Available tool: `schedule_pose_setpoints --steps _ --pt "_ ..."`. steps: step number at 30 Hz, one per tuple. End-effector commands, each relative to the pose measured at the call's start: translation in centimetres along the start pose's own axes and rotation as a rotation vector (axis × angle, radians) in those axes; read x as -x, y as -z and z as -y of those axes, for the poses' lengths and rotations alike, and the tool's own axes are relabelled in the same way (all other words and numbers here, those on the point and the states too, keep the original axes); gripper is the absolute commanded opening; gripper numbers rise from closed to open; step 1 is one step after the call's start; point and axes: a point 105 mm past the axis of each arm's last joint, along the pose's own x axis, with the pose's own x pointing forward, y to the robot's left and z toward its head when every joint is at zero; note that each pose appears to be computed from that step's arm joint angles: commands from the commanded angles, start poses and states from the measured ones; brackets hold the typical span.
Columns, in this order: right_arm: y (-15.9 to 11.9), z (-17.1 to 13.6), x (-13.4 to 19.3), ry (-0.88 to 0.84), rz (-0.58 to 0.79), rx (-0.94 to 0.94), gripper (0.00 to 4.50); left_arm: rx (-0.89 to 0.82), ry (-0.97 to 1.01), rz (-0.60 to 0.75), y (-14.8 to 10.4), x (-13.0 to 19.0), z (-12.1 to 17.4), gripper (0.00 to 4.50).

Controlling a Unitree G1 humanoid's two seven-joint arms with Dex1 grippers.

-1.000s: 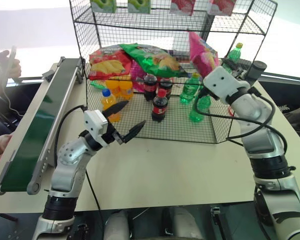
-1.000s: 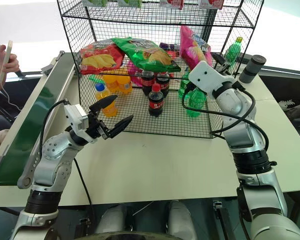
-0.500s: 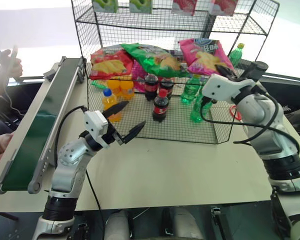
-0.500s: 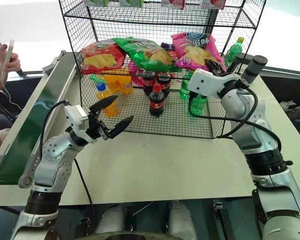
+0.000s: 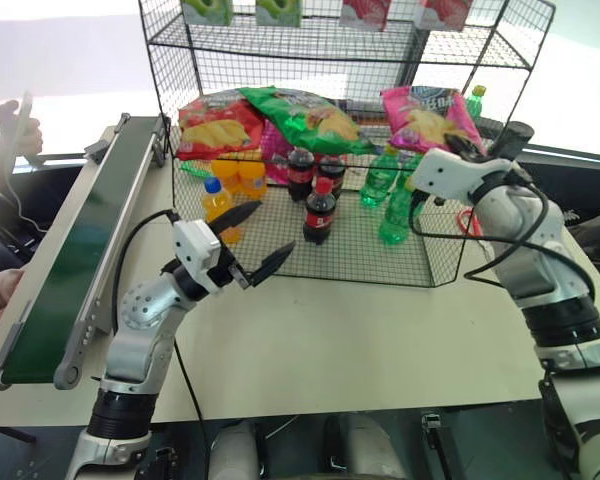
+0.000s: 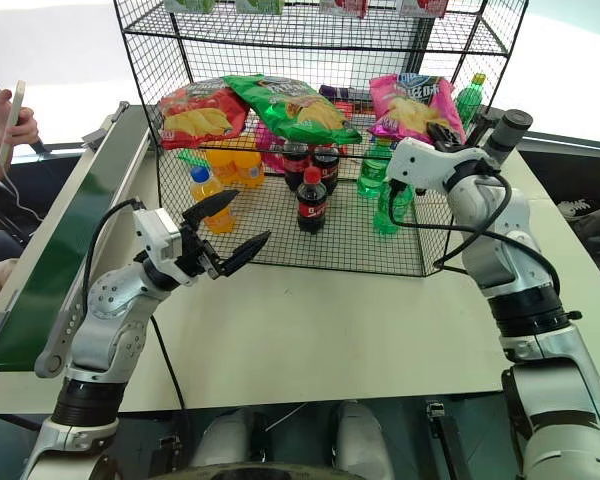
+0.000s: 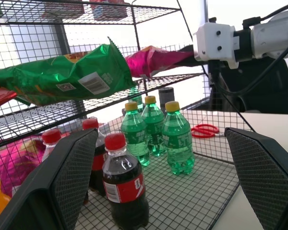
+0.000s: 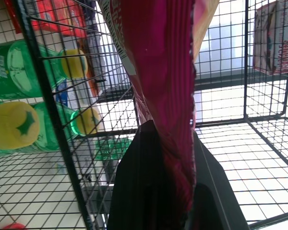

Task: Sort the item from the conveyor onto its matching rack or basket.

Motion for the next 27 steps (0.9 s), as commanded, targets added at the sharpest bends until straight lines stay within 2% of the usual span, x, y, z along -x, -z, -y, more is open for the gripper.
schedule_pose_setpoints --steps 1,3,5,6,11,12,18,25,27 --pt "0.0 1.6 0.1 0.043 0.012 -0.004 0.05 -0.037 -0.002 0.039 -1.2 -0.2 0.1 4.50" --pt "-0.2 1.3 0.1 0.022 0.028 -0.025 0.05 -0.035 -0.003 0.040 -1.2 -0.2 0.1 4.50" --pt "-0.1 1.2 0.2 0.018 0.026 -0.030 0.86 -0.031 -0.003 0.039 -1.1 -0.2 0.2 4.50" --pt "0.0 1.3 0.3 0.016 0.028 -0.020 1.10 -0.030 -0.003 0.040 -1.1 -0.2 0.3 4.50" --pt "-0.1 1.8 1.0 -0.008 0.062 -0.064 3.45 -0.031 0.000 0.038 -1.0 -0.3 0.3 4.50" --pt "-0.2 1.8 1.2 -0.020 0.073 -0.077 3.79 -0.031 0.000 0.038 -1.0 -0.3 0.3 4.50" --pt "-1.6 1.8 2.7 -0.085 0.201 -0.170 3.79 -0.026 0.000 0.033 -0.8 -0.3 0.3 4.50" --pt "-2.4 1.9 2.9 -0.122 0.288 -0.312 3.79 -0.031 0.022 0.029 -0.8 -0.5 0.7 4.50" --pt "-2.9 1.8 3.0 -0.126 0.308 -0.299 3.79 -0.032 0.020 0.028 -0.8 -0.5 0.7 4.50"
